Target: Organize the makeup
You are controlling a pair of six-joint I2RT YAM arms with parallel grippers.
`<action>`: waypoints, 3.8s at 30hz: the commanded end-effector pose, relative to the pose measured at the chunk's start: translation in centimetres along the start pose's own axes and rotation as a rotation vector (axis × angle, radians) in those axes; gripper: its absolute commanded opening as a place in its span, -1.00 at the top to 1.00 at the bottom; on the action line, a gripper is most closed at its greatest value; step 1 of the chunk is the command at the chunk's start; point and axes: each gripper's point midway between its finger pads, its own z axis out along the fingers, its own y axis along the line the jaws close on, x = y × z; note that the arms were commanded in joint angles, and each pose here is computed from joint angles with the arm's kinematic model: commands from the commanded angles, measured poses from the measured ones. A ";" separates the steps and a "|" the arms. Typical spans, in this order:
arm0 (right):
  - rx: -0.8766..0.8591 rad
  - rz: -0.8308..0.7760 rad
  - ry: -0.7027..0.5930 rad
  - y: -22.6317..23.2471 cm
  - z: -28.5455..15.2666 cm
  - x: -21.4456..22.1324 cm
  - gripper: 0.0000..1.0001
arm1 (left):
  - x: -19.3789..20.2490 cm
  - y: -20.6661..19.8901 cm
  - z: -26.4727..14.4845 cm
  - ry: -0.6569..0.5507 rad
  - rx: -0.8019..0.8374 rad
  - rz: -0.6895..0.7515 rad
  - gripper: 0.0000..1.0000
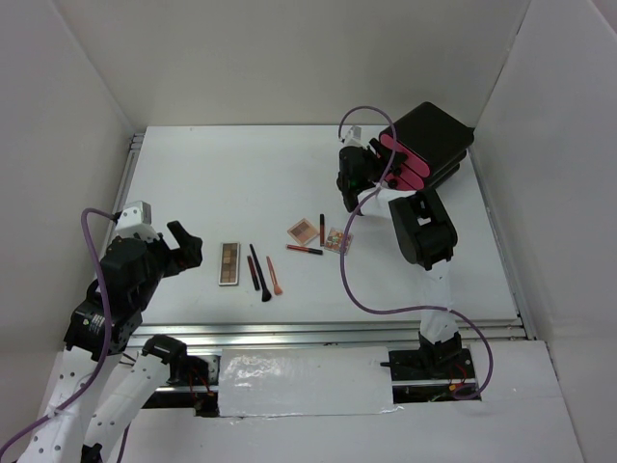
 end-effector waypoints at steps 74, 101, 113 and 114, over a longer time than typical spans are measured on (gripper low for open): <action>-0.633 0.559 -0.050 -0.4 -18.4 -6.5 -0.77 | -1.2 -0.5 -0.2 -0.049 0.029 0.004 -0.99; -1.123 0.611 0.297 13.9 -22.4 -3.6 0.09 | -1.0 -0.5 0.0 -0.037 0.021 0.007 -0.99; -1.141 0.552 0.376 16.3 -22.0 -1.8 0.17 | -1.1 -0.4 -0.3 -0.048 0.023 0.003 -0.99; -1.133 0.548 0.384 16.6 -21.8 -1.5 0.18 | -1.1 -0.4 -0.3 -0.048 0.022 0.003 -0.99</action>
